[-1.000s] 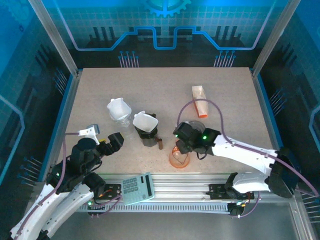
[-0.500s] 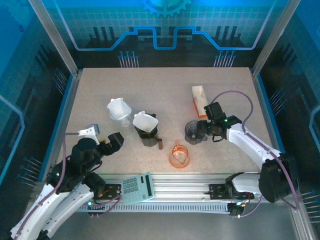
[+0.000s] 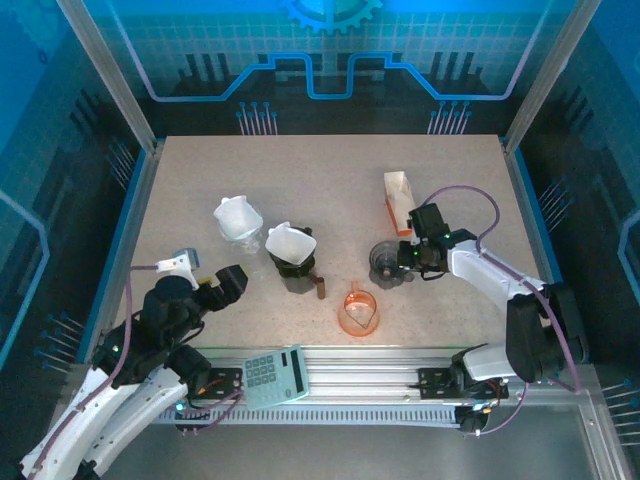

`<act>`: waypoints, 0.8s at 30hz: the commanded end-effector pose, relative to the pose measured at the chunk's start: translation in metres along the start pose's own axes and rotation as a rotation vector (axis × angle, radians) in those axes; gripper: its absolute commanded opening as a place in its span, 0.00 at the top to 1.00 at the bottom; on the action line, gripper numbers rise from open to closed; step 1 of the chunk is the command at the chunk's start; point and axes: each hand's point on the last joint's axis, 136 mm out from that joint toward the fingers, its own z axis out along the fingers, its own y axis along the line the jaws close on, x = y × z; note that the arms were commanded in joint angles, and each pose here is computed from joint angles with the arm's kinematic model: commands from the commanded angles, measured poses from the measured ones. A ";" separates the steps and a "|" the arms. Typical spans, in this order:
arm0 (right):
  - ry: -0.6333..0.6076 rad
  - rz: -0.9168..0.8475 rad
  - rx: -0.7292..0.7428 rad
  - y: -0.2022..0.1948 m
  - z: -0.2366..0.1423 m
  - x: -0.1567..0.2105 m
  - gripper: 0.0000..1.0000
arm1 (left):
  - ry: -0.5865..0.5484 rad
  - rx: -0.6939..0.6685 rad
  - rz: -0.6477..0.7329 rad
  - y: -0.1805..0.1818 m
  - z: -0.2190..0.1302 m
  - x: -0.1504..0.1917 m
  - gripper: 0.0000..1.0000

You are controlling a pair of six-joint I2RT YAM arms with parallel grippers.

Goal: Place the coffee filter in the dripper

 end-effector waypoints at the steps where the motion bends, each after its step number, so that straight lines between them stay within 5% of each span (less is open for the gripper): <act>1: -0.024 0.001 -0.031 0.002 -0.010 -0.002 0.87 | 0.000 -0.002 0.000 0.000 0.000 -0.001 0.01; 14: -0.089 -0.092 -0.155 0.031 -0.105 0.016 0.95 | -0.007 -0.004 0.008 -0.001 -0.001 -0.003 0.01; 24: 0.094 -0.186 -0.337 0.084 -0.148 0.071 0.95 | 0.001 -0.002 -0.005 0.000 0.002 0.000 0.01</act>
